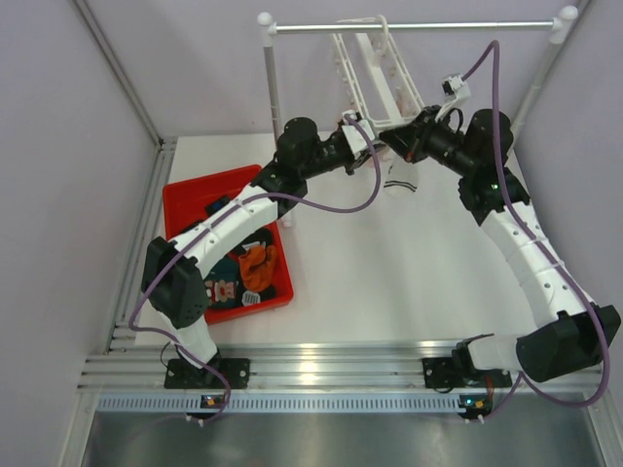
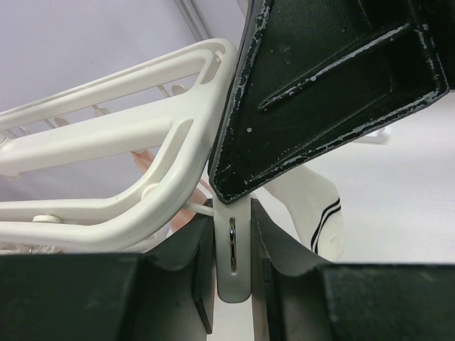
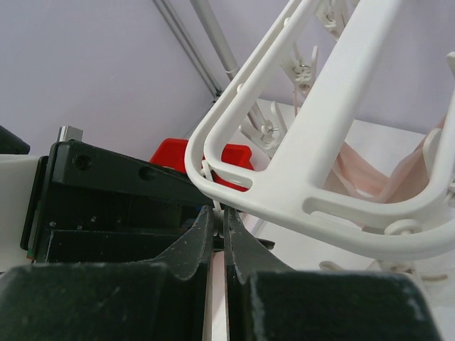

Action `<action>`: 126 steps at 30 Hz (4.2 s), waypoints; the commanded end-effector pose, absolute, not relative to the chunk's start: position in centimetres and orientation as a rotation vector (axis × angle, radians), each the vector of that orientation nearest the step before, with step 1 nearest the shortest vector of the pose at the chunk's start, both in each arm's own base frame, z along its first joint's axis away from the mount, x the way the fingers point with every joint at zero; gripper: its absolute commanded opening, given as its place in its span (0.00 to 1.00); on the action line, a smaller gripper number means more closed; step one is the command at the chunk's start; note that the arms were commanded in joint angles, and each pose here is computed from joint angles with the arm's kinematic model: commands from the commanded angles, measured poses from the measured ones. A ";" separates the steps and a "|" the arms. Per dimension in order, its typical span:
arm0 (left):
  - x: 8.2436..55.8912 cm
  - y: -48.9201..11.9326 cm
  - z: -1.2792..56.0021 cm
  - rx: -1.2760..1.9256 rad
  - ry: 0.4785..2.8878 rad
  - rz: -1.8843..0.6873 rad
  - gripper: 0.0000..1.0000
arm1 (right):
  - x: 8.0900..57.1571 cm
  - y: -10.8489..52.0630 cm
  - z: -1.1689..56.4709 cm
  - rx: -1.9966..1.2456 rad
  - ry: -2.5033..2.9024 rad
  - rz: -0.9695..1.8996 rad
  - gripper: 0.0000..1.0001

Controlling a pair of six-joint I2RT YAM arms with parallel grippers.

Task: Clip the socks to the hanger
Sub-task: Open the clamp at the hanger, then pick up the sock from the bin.

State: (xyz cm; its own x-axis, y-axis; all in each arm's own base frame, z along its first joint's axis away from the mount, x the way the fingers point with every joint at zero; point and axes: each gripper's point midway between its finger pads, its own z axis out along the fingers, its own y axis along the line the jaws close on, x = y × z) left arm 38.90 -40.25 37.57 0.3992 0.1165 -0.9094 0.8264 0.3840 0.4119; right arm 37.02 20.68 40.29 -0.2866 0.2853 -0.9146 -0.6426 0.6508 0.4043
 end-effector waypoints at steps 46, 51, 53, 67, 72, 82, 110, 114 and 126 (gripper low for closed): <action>34.0 -32.9 40.3 0.922 1.282 -0.803 0.55 | 39.0 18.9 44.3 -0.312 1.513 0.976 0.00; 32.3 -27.5 39.0 0.795 1.438 -0.852 0.57 | 38.7 18.9 44.3 -0.334 1.510 1.018 0.00; 33.8 -23.9 37.9 0.686 1.537 -0.830 0.57 | 38.6 19.0 44.3 -0.348 1.511 1.030 0.00; 36.8 -3.0 23.7 -0.033 2.175 -0.281 0.50 | 38.7 18.8 44.6 -0.366 1.506 1.002 0.00; 39.2 -1.9 20.4 -0.313 2.191 -0.258 0.62 | 39.0 18.7 44.4 -0.359 1.512 0.988 0.00; 43.3 0.5 11.4 -0.622 2.369 -0.047 0.59 | 39.5 18.5 44.1 -0.352 1.531 0.971 0.00; 48.1 -0.9 11.7 -0.349 2.305 0.024 0.00 | 39.8 18.1 43.7 -0.355 1.556 0.954 0.00; 48.0 -2.0 18.1 -0.200 2.138 -0.049 0.00 | 39.7 18.2 43.8 -0.355 1.548 0.960 0.00; 43.5 -6.1 29.5 0.306 1.745 -0.154 0.00 | 39.6 18.5 43.7 -0.358 1.548 0.987 0.00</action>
State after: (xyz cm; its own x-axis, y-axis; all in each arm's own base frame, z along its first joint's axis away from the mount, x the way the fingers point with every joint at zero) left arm 43.77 -3.88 25.91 -0.3517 -0.0089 -0.9361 0.1062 0.9931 -0.0493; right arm 39.38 19.14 40.24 -0.3526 0.2715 -0.8955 -0.6785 0.5848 0.4445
